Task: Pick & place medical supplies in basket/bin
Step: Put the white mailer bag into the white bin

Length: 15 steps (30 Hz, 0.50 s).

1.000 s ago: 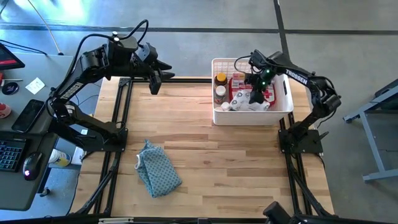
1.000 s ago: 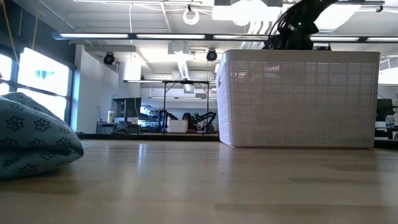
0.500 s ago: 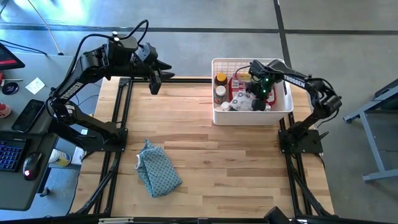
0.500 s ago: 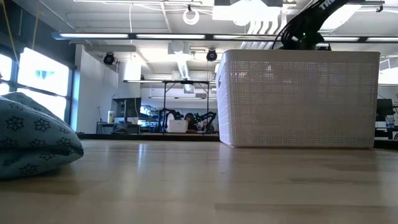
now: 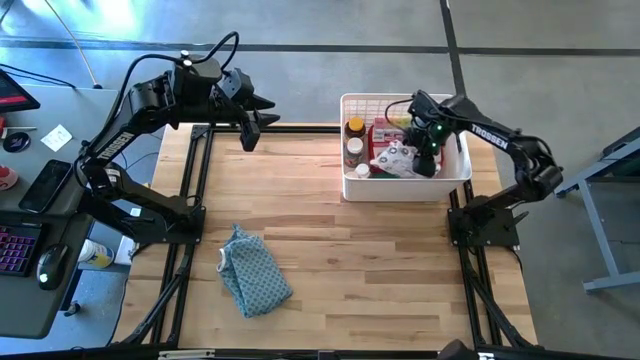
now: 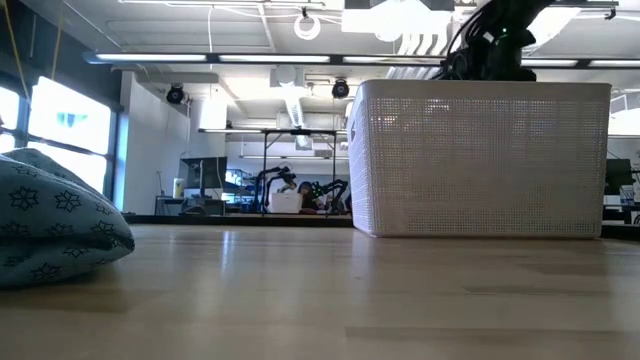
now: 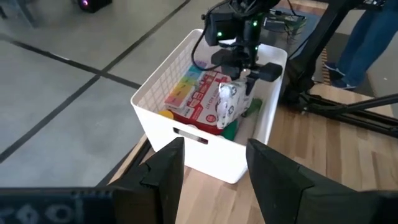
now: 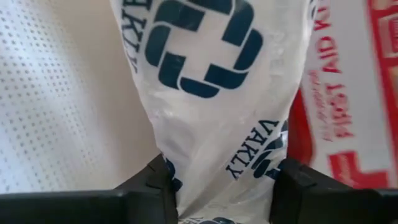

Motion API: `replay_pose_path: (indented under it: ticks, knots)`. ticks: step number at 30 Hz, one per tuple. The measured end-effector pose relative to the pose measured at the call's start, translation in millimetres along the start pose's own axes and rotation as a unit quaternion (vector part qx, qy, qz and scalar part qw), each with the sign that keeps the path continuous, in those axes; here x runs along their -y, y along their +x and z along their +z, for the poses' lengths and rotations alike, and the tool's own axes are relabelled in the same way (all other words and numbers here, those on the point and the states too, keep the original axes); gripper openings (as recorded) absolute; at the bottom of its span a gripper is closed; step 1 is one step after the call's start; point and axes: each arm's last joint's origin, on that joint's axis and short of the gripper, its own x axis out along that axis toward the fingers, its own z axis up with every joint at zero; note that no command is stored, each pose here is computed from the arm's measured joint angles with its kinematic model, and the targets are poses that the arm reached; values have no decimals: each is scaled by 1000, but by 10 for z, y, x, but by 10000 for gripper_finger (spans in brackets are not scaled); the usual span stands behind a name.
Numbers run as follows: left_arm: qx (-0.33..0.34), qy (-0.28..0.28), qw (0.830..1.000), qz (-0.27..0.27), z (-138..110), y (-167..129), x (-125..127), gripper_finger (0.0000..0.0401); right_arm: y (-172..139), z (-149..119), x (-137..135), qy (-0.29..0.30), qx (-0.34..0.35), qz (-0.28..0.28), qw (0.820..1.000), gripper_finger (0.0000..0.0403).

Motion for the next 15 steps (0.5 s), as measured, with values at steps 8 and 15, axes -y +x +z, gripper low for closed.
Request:
replay_pose_path:
  ticks: [8,15]
  knots:
    - [2,6,1000,0,3,0,1,204,-359,89,-39,-49,-9,-68,996,152]
    - [2,5,1000,0,3,0,1,204,-377,229,-74,-90,-67,-63,992,152]
